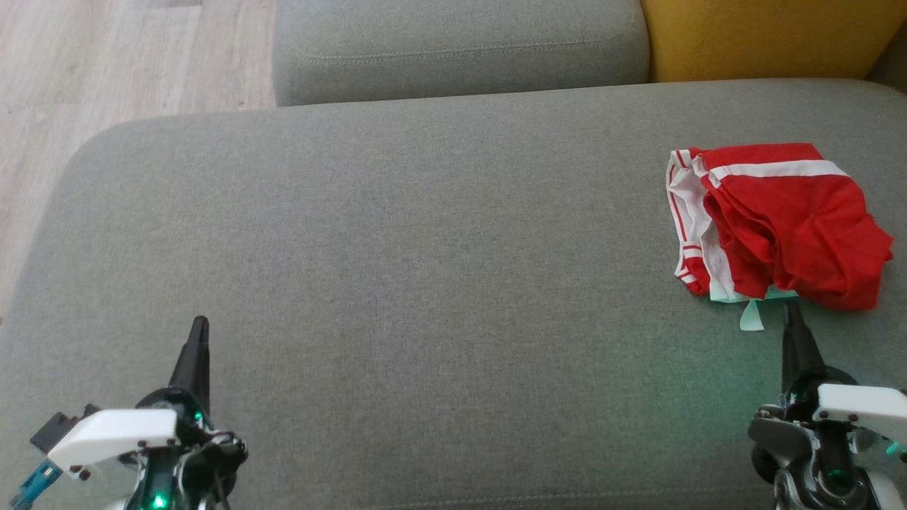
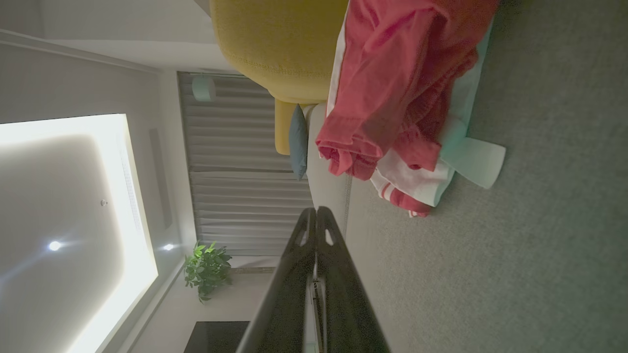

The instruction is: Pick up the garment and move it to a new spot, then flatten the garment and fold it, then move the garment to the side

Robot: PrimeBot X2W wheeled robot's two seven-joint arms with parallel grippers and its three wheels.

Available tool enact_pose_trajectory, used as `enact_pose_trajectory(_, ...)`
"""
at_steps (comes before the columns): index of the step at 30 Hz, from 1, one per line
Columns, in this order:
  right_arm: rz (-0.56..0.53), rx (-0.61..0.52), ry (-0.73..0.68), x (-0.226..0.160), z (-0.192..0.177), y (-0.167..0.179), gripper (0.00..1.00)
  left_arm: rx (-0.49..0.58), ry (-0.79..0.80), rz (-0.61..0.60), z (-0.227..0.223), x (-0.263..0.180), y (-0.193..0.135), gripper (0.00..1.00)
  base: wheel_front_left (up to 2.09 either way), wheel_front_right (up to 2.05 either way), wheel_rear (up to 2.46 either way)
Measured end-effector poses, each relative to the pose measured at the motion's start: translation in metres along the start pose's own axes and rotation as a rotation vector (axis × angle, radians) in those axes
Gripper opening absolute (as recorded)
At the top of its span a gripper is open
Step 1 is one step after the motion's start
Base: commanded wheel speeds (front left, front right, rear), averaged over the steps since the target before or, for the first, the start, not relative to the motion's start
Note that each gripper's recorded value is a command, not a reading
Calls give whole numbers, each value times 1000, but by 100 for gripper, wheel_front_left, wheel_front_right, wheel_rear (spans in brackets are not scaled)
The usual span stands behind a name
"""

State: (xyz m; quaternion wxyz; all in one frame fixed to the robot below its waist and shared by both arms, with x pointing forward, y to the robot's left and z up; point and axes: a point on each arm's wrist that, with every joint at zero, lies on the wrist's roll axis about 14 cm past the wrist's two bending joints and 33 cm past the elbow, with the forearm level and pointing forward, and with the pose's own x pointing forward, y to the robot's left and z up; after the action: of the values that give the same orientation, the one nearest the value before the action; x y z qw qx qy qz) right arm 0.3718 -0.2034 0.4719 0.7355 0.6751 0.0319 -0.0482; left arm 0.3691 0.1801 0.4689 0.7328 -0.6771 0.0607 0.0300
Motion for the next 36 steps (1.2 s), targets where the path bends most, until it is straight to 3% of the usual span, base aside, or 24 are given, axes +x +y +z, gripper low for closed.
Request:
enact_pose_trajectory(9, 14, 93, -2, 0, 3, 3, 0, -89, -16, -36, 7, 4, -8, 0, 0, 0, 0)
enact_pose_trajectory(36, 15, 96, -5, 0, 4, 3, 0, -91, -11, -36, 7, 3, -8, 0, 0, 0, 0)
